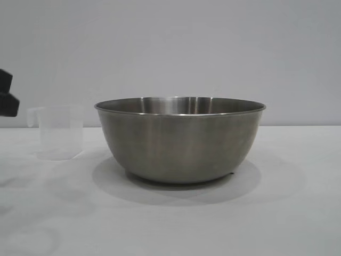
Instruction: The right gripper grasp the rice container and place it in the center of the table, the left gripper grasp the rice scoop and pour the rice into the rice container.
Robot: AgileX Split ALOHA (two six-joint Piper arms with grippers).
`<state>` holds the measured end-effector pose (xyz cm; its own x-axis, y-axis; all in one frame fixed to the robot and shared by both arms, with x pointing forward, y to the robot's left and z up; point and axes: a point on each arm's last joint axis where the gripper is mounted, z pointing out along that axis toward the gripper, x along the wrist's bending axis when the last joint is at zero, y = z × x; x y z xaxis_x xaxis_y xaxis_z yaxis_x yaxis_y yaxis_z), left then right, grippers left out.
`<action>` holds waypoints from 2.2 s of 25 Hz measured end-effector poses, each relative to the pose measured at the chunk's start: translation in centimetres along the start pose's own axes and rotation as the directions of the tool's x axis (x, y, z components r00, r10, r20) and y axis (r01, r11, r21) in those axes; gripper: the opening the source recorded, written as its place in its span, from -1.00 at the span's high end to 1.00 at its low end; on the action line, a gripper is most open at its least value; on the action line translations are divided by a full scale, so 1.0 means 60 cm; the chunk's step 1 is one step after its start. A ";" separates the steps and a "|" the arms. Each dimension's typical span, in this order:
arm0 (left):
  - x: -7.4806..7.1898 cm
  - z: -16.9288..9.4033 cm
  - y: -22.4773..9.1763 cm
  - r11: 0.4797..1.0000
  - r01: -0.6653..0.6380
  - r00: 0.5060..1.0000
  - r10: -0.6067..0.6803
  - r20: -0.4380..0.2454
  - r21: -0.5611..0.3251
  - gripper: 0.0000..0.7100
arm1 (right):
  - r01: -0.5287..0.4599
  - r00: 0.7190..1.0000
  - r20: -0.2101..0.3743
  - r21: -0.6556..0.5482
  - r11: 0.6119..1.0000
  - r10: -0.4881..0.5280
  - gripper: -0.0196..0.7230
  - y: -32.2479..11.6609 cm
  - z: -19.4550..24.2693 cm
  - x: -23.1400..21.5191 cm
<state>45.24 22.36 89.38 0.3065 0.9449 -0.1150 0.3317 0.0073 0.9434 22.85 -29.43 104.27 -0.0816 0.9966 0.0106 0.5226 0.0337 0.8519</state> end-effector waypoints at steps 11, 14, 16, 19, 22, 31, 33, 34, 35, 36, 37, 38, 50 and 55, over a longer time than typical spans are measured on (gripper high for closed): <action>-0.006 0.054 0.054 0.994 -0.029 1.000 0.030 0.010 -0.109 0.28 | 0.000 1.000 0.000 0.000 1.000 0.000 -0.49 0.000 0.000 0.000; -0.010 0.082 0.073 0.996 -0.039 0.999 0.040 0.016 -0.075 0.28 | 0.000 1.000 0.000 0.000 1.000 0.000 -0.49 0.000 0.000 0.000; -0.015 0.099 0.088 0.996 -0.060 0.997 0.062 0.035 -0.060 0.28 | 0.000 1.000 0.000 0.000 1.000 0.000 -0.49 0.000 0.000 0.000; -0.023 0.121 0.111 0.994 -0.112 0.992 0.112 0.066 0.000 0.28 | 0.000 1.000 0.000 0.000 1.000 0.000 -0.49 0.000 0.000 0.000; -0.028 0.127 0.141 0.984 -0.163 0.985 0.157 0.077 0.066 0.28 | 0.000 1.000 0.000 0.000 1.000 0.000 -0.49 0.000 0.000 0.000; -0.032 0.052 0.238 0.970 -0.208 0.978 0.205 0.036 0.126 0.15 | 0.000 1.000 0.000 0.000 1.000 0.000 -0.49 0.000 0.000 0.000; -0.032 0.033 0.249 0.968 -0.207 0.978 0.205 0.024 0.145 -0.02 | 0.000 1.000 0.000 0.000 1.000 0.000 -0.49 0.000 0.000 0.000; -0.032 0.023 0.255 0.969 -0.200 0.980 0.200 0.019 0.148 -0.11 | 0.000 1.000 0.000 0.000 1.000 0.000 -0.49 0.000 0.000 0.000; -0.031 0.014 0.258 0.968 -0.193 0.981 0.193 0.013 0.160 -0.20 | 0.000 1.000 0.000 0.000 1.000 0.000 -0.49 0.000 0.000 0.000; -0.031 0.004 0.263 0.967 -0.190 0.981 0.192 0.007 0.168 -0.25 | 0.000 1.000 0.000 0.000 1.000 0.000 -0.49 0.000 0.000 0.000; -0.031 -0.005 0.265 0.966 -0.188 0.982 0.191 0.002 0.180 -0.20 | 0.000 1.000 0.000 0.000 1.000 0.000 -0.49 0.000 0.000 0.000; -0.031 -0.017 0.272 0.966 -0.188 0.982 0.191 -0.003 0.178 -0.20 | 0.000 1.000 0.000 0.000 1.000 0.000 -0.49 0.000 0.000 0.000; -0.024 -0.179 0.295 0.941 -0.130 0.984 0.160 -0.073 0.312 -0.28 | 0.000 1.000 0.000 0.000 1.000 0.000 -0.49 0.000 0.000 0.000; -0.021 -0.255 0.291 0.933 -0.114 0.984 0.154 -0.093 0.342 -0.28 | 0.000 1.000 0.000 0.000 1.000 0.000 -0.49 0.000 0.000 0.000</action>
<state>36.99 26.33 110.76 0.2694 0.9611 0.0616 0.5798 -0.2129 0.7865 22.85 -29.43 104.27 -0.0816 0.9966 0.0106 0.5226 0.0337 0.8519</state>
